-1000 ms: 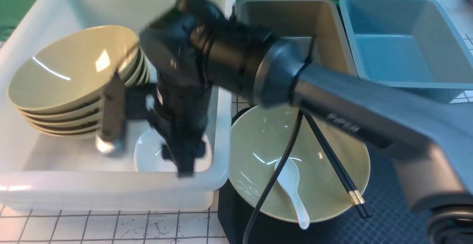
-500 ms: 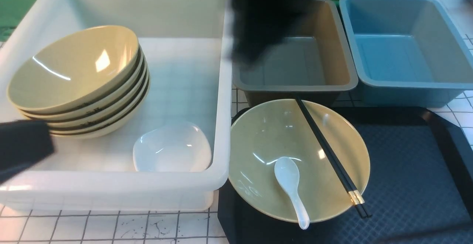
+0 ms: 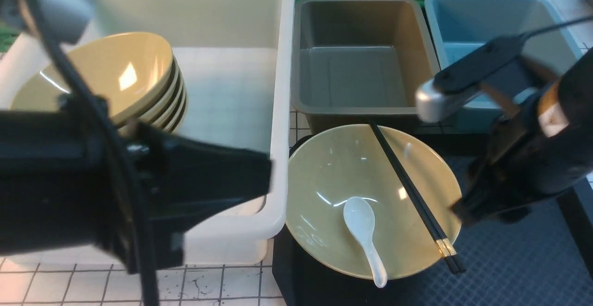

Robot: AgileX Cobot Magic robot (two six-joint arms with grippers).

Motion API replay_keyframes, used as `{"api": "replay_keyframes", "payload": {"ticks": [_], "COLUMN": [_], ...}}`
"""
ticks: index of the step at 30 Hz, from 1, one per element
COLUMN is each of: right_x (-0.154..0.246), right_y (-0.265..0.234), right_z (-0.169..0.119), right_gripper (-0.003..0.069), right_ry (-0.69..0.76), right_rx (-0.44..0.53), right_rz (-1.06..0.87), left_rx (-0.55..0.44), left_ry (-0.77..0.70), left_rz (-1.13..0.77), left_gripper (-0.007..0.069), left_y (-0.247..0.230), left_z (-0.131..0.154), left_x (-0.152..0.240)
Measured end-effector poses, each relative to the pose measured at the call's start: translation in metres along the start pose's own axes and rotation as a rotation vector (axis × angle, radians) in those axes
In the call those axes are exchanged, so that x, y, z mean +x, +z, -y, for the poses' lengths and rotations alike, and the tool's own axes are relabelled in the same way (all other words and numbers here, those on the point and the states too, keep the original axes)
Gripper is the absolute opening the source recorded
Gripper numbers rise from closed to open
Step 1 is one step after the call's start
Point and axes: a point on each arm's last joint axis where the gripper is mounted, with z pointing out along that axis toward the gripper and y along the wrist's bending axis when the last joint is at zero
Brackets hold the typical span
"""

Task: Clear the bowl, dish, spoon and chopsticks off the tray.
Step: Use the right arm to grab the chopsticks

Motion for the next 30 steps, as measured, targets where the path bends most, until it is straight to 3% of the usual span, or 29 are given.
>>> {"api": "replay_keyframes", "payload": {"ticks": [4,14,18,22,27,30], "right_x": [-0.018,-0.045,-0.046,-0.045,-0.044,-0.048], "right_y": [0.033,0.107,0.119,0.124,0.121,0.106], "right_z": [-0.001,0.011,0.012,0.009,0.005,0.005], "right_gripper": [0.0494,0.0531,0.0475,0.0344,0.0116,0.0099], "right_ry": [0.038,0.080,0.059,0.068,0.013,-0.005], "right_rx": [-0.023,-0.006,-0.013,-0.041,-0.088,-0.099], "right_rz": [-0.008,-0.055,-0.073,-0.100,-0.125,-0.114], "left_rx": [0.070,0.092,0.080,0.069,0.042,0.023], "left_ry": [0.020,0.030,0.045,0.056,0.091,0.109], "left_rz": [0.045,0.033,0.028,0.025,0.011,0.003], "left_gripper": [-0.0001,-0.0001,-0.0001,-0.0001,-0.0001,-0.0001], "left_y": [0.002,0.001,0.001,0.002,0.002,0.002], "left_z": [0.006,0.008,0.006,0.006,0.003,0.001], "left_x": [-0.004,-0.003,-0.003,-0.003,-0.001,-0.001]}}
